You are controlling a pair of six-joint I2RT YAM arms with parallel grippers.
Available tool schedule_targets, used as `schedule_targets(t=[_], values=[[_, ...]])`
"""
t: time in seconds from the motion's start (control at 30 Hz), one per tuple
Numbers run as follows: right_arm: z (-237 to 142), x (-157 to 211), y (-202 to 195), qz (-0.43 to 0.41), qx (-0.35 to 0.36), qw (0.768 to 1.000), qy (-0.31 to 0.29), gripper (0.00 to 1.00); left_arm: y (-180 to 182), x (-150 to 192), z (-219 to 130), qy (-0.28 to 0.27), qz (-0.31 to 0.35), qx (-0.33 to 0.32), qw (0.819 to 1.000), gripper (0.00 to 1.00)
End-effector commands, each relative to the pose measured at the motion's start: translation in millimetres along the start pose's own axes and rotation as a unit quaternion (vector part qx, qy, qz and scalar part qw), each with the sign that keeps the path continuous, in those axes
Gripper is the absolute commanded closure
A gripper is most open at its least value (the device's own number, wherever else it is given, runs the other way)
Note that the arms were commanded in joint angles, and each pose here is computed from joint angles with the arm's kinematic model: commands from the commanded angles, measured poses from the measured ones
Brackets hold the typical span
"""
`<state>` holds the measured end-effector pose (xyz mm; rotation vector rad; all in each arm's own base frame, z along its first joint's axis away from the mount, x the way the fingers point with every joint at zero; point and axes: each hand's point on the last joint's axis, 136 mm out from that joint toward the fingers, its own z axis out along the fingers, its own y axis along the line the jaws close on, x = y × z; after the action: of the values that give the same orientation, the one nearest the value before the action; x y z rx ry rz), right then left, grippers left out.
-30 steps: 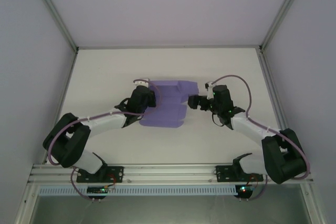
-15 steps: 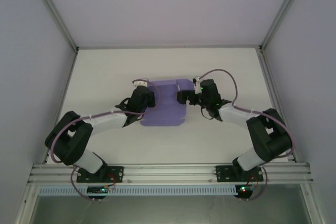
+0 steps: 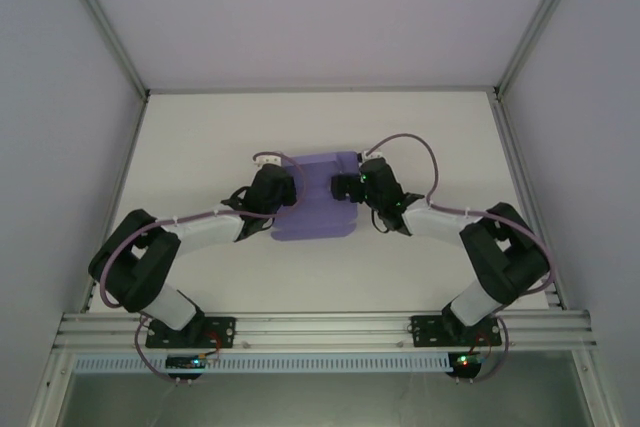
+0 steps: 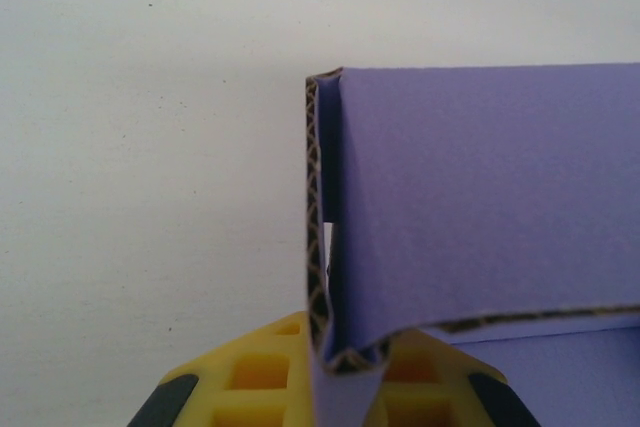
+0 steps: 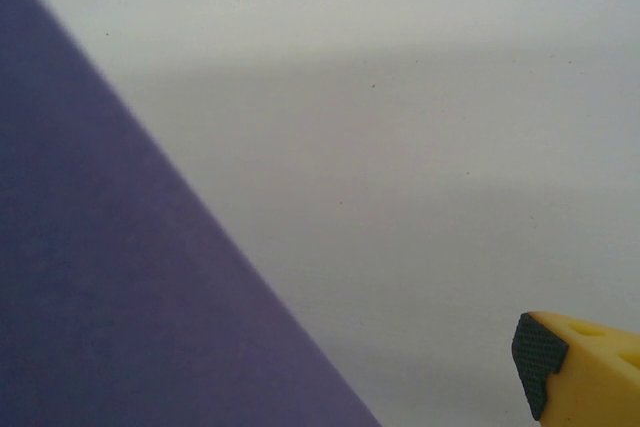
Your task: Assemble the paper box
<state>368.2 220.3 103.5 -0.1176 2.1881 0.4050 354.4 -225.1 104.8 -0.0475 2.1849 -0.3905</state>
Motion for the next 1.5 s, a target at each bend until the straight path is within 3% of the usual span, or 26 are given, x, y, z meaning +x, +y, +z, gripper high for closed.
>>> schedule_targets(t=[0.0,0.17,0.53,0.8,0.97,1.2,1.37,1.47], values=[[-16.3,-10.4,-1.8,-0.004,-0.009,1.000,-0.012,0.01,-19.6,-17.7,-2.3,-0.021,-0.012,0.032,0.999,1.00],[-52.1,-18.8,2.2,-0.020,-0.070,0.997,-0.020,0.01,-10.3,-16.3,-3.5,-0.018,-0.012,0.020,1.000,1.00],[-128.7,-40.6,-59.8,0.007,-0.073,0.996,-0.055,0.02,-11.2,-15.7,-13.2,-0.011,0.011,0.044,0.999,1.00],[-107.6,-45.3,-58.1,-0.027,-0.152,0.988,-0.010,0.17,-15.8,-12.9,-13.8,-0.003,0.022,0.057,0.998,1.00],[-96.1,-43.1,-18.8,-0.080,-0.240,0.967,0.010,0.20,-16.9,-10.5,-11.2,0.003,0.024,0.059,0.998,1.00],[-82.2,-38.9,14.3,-0.102,-0.294,0.950,0.039,0.37,-23.0,-10.5,-10.8,0.008,0.030,0.071,0.997,1.00],[-70.6,-30.8,39.6,-0.120,-0.314,0.940,0.064,0.42,-25.4,-9.8,-10.2,0.011,0.031,0.076,0.997,1.00],[-63.0,-28.3,51.0,-0.130,-0.316,0.937,0.074,0.52,-25.1,-9.1,-9.5,0.014,0.032,0.075,0.997,1.00]])
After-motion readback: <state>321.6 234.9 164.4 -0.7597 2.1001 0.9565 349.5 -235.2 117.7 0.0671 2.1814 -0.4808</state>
